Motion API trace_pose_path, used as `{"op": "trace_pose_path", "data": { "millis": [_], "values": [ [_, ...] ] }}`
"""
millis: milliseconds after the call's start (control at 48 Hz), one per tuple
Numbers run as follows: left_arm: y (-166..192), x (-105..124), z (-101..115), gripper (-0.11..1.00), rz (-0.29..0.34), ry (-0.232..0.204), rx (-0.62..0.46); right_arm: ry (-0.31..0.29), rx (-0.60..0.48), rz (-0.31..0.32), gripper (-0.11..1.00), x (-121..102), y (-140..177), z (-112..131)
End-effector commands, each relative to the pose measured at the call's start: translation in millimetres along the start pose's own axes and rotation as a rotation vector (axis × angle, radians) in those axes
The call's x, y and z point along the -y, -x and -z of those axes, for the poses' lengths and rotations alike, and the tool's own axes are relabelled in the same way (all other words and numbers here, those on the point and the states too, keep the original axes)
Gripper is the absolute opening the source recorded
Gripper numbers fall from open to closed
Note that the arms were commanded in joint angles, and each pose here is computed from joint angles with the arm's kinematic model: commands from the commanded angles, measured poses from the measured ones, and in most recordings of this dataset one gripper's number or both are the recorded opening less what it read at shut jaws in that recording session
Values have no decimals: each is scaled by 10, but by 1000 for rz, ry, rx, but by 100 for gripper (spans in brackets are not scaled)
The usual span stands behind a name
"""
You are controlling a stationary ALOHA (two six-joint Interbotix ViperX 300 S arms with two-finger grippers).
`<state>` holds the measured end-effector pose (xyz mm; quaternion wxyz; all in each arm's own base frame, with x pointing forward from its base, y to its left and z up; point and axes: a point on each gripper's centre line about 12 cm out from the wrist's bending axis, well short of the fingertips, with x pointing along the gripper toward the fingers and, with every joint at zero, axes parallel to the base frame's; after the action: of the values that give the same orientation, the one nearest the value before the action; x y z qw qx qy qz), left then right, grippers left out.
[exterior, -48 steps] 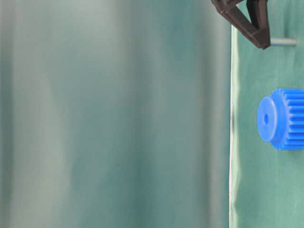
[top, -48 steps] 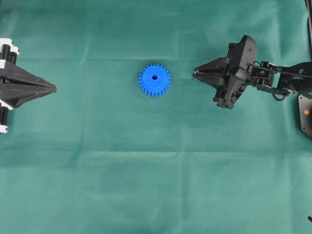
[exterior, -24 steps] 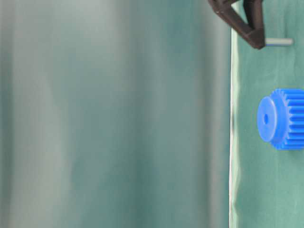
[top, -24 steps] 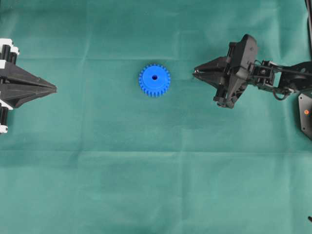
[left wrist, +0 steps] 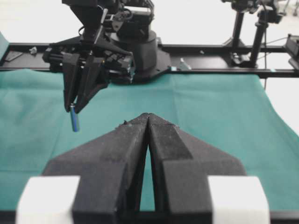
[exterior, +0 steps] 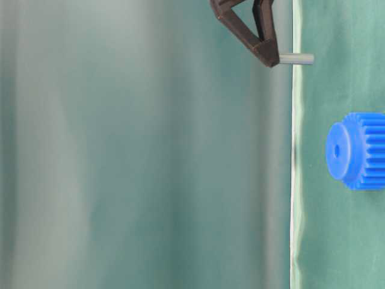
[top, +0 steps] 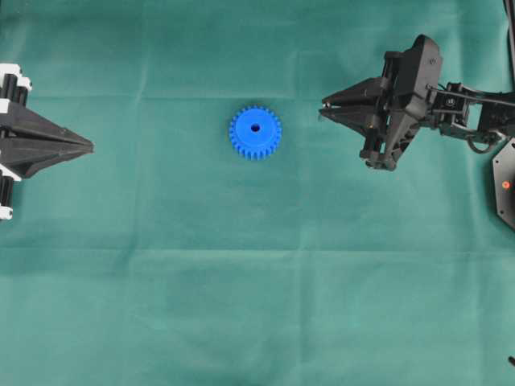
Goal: Insert the shaft placed at a random location into the center hole of the medium gear at another random location.
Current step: 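Lift the shaft and carry it left over the blue gear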
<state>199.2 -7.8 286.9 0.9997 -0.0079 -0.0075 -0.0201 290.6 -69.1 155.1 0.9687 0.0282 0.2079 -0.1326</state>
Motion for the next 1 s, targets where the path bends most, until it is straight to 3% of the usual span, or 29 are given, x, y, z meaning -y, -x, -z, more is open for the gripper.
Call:
{"op": "trace_pose_path", "data": {
  "millis": [0, 375, 978],
  "values": [
    [-23, 2, -83, 0, 1, -1, 21, 12, 31, 2, 13, 5, -16, -123],
    [-26, 2, -80, 0, 1, -1, 20, 16, 37, -8, 13, -35, -118, -186],
    [-31, 2, -74, 0, 1, 2, 17, 34, 48, -58, 13, -280, -727, -519]
  ]
}}
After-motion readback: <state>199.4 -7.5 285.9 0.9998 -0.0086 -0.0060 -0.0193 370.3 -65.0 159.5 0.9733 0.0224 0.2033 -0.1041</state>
